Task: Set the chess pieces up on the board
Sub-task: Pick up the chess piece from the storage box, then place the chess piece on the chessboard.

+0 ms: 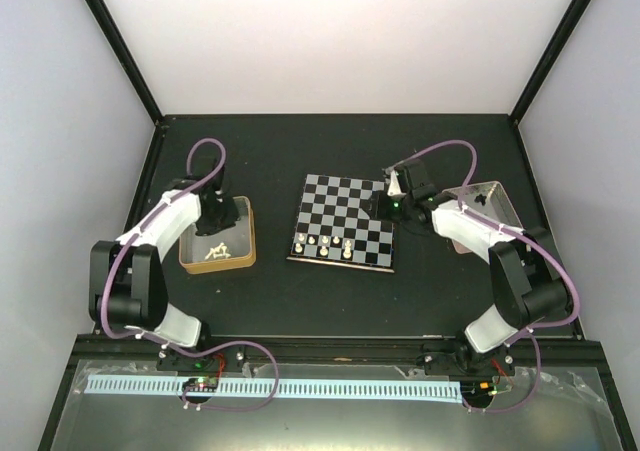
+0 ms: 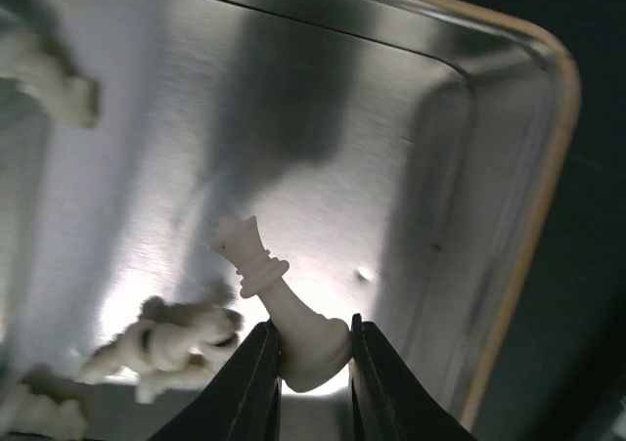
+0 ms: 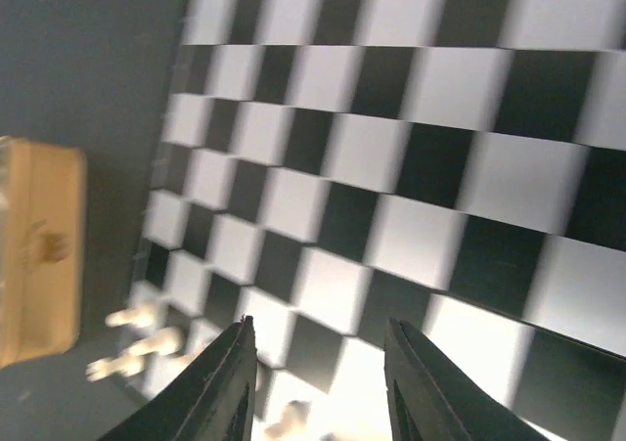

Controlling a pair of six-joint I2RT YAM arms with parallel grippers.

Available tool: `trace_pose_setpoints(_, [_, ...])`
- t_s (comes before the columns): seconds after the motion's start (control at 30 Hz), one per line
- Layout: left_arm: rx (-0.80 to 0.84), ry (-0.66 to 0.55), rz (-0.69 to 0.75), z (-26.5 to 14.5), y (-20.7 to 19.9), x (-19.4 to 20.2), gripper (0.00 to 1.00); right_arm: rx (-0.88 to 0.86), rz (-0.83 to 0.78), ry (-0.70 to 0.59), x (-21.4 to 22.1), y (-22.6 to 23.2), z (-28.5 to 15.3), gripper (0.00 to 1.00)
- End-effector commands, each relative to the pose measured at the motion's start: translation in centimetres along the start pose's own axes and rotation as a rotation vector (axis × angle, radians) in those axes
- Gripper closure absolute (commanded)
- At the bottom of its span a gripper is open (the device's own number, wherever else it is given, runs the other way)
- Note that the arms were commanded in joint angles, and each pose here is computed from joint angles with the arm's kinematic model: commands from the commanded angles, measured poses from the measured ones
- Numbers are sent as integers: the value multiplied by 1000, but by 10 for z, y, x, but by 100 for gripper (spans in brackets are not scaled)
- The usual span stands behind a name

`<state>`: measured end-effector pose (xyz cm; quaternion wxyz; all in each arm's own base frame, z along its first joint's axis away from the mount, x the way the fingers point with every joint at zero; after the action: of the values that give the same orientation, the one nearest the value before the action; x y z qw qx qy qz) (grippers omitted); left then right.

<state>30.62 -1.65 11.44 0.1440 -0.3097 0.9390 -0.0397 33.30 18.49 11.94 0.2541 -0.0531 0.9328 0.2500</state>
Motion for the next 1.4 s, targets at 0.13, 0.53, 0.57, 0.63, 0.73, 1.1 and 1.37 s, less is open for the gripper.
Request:
trace_pose_setpoints(0.13, [364,47,303,-34,-77,41,87,-446,-127,18,-25,82,-14,56])
trace_pose_setpoints(0.53, [972,112,848,-104,-192,133,89,-661,-19,149,-19,114,-20,34])
trace_pose_setpoints(0.57, [1021,122,879,-110,-197,138,89,-666,-6,160,-17,113,-19,33])
trace_pose_setpoints(0.63, [1103,147,933,-119,-205,148,90,-686,9,175,-15,114,-21,32])
trace_pose_setpoints(0.73, [1198,201,974,-132,-212,157,91,-744,34,180,-15,119,-28,32])
trace_pose_setpoints(1.1, [1190,169,980,-135,-214,153,91,-817,88,200,-12,120,-47,66])
trace_pose_setpoints(1.37, [1152,155,898,-134,-222,143,81,-782,98,140,-24,118,-51,94])
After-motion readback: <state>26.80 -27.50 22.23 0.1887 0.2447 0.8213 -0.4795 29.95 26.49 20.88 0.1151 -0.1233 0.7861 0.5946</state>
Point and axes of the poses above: each gripper's point midway between its finger pads, its own z axis out along the fingers, its own y axis along the line the jaws close on, x = y × z, the point moved 4 cm from there along -z, back along the fingers, and after that the axes turned 9 degrees about -z, right-handed, at the moved point
